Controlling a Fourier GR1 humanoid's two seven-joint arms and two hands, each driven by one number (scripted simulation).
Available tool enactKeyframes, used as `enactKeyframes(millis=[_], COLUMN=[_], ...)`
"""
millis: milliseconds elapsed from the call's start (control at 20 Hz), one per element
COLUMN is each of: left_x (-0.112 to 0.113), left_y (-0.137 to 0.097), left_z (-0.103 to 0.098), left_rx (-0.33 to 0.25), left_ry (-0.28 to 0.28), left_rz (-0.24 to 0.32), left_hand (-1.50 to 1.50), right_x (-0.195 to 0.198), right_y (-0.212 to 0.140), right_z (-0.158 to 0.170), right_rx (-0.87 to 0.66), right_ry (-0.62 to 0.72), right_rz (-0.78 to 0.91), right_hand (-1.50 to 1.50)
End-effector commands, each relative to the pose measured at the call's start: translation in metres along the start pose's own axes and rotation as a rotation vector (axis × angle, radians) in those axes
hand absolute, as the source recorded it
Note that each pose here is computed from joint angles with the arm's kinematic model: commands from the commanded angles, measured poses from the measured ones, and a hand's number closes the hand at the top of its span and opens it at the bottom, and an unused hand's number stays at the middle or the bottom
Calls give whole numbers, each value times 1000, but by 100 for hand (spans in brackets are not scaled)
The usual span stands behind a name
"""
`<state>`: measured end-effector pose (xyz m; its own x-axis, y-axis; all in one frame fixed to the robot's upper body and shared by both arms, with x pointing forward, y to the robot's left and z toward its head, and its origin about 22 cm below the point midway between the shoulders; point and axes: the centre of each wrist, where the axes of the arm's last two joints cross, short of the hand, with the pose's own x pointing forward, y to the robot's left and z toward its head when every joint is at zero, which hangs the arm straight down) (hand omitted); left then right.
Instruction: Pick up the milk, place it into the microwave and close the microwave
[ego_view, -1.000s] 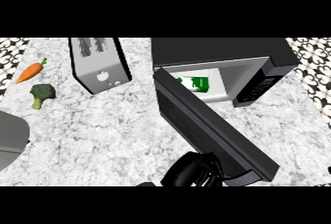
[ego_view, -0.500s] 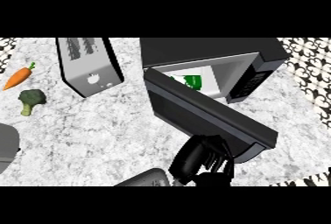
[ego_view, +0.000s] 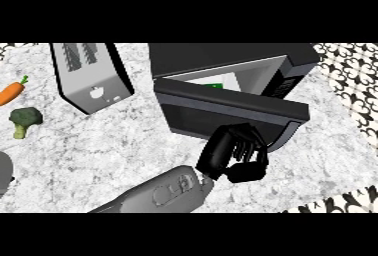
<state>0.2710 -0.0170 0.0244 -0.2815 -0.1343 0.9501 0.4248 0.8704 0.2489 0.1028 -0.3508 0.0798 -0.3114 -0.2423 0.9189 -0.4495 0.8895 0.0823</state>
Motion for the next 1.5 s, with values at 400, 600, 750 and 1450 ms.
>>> enactKeyframes(millis=[400, 600, 750, 1450], left_x=[9, 12, 10, 3], left_y=[32, 41, 46, 57], left_z=[-49, -60, -64, -69], left_rx=[129, 154, 170, 296], left_ry=[15, 20, 23, 15], left_rz=[61, 92, 110, 163], left_hand=[150, 150, 150, 150], right_x=[16, 19, 19, 28], right_y=[-6, -6, -6, -8], right_z=[-11, -14, -20, -28], right_rx=[19, 31, 37, 112], right_ry=[-22, -17, -36, -51], right_rz=[16, 25, 9, -30], right_hand=[-150, -150, -150, -150])
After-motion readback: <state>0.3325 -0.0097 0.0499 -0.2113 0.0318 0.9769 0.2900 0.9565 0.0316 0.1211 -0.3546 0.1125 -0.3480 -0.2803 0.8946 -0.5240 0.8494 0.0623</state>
